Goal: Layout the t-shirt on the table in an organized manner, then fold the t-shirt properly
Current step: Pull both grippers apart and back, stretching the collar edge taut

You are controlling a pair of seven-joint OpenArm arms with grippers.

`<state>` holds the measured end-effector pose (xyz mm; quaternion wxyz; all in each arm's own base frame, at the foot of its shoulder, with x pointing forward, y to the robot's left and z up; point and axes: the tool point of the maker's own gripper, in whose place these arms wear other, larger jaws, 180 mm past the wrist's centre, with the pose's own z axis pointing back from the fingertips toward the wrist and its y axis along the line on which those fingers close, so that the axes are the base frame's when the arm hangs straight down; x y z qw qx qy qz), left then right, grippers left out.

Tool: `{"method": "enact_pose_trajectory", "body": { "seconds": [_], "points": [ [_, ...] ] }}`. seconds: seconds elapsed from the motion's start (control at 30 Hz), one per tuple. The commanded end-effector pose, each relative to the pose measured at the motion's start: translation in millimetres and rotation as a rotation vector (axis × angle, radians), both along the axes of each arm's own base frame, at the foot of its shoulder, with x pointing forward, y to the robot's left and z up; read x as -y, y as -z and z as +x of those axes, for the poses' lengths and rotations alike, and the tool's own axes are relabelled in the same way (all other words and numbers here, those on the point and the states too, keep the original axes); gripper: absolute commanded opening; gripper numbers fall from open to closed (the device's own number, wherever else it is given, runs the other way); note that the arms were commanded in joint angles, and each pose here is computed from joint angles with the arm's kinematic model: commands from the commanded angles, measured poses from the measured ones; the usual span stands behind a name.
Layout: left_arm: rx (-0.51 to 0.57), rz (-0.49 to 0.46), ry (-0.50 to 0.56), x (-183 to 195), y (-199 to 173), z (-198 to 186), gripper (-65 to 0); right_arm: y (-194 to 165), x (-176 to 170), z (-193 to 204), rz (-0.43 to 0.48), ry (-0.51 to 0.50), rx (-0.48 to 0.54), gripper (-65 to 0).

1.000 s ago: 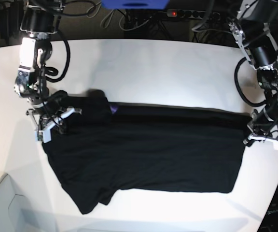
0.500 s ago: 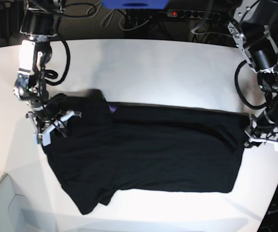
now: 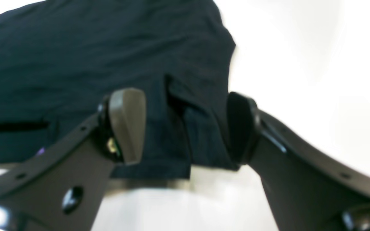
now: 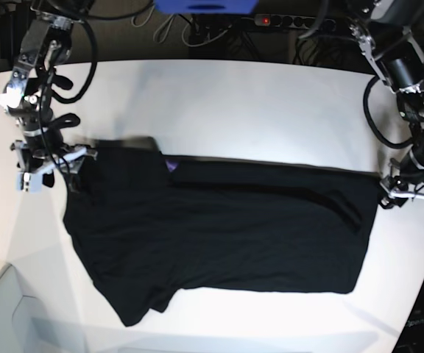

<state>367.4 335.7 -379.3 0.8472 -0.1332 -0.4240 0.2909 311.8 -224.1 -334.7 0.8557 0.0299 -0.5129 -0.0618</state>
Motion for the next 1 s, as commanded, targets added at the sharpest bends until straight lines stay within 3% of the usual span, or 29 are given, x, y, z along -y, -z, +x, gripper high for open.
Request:
{"method": "enact_pose_trajectory", "body": {
  "seconds": [0.0, 0.17, 0.47, 0.83, 0.97],
  "points": [
    [0.066, 0.012, -0.007, -7.4, -20.1, 13.2, -31.8, -11.9, 2.0, 0.7, -0.006, 0.002, 0.044, -24.1],
    [0.070, 0.004, -0.047, -11.1, -4.1, 12.3, -31.8, 3.9, 2.0, -17.0, -0.007, 0.002, -0.008, -24.1],
    [0.053, 0.070, 0.034, 12.3, 6.2, 21.8, -32.5, 15.3, 4.1, -30.7, -0.017, 0.001, -0.049, -24.1],
    [0.046, 0.077, 0.066, 21.7, 8.3, 24.4, -64.8, 33.4, 43.9, -13.9, -0.013, 0.070, -0.089, -22.4],
    [0.043, 0.078, 0.067, 21.1, 8.8, 23.6, -64.8, 45.1, 45.4, -14.4, 0.004, 0.076, -0.116, -22.0]
  ]
}}
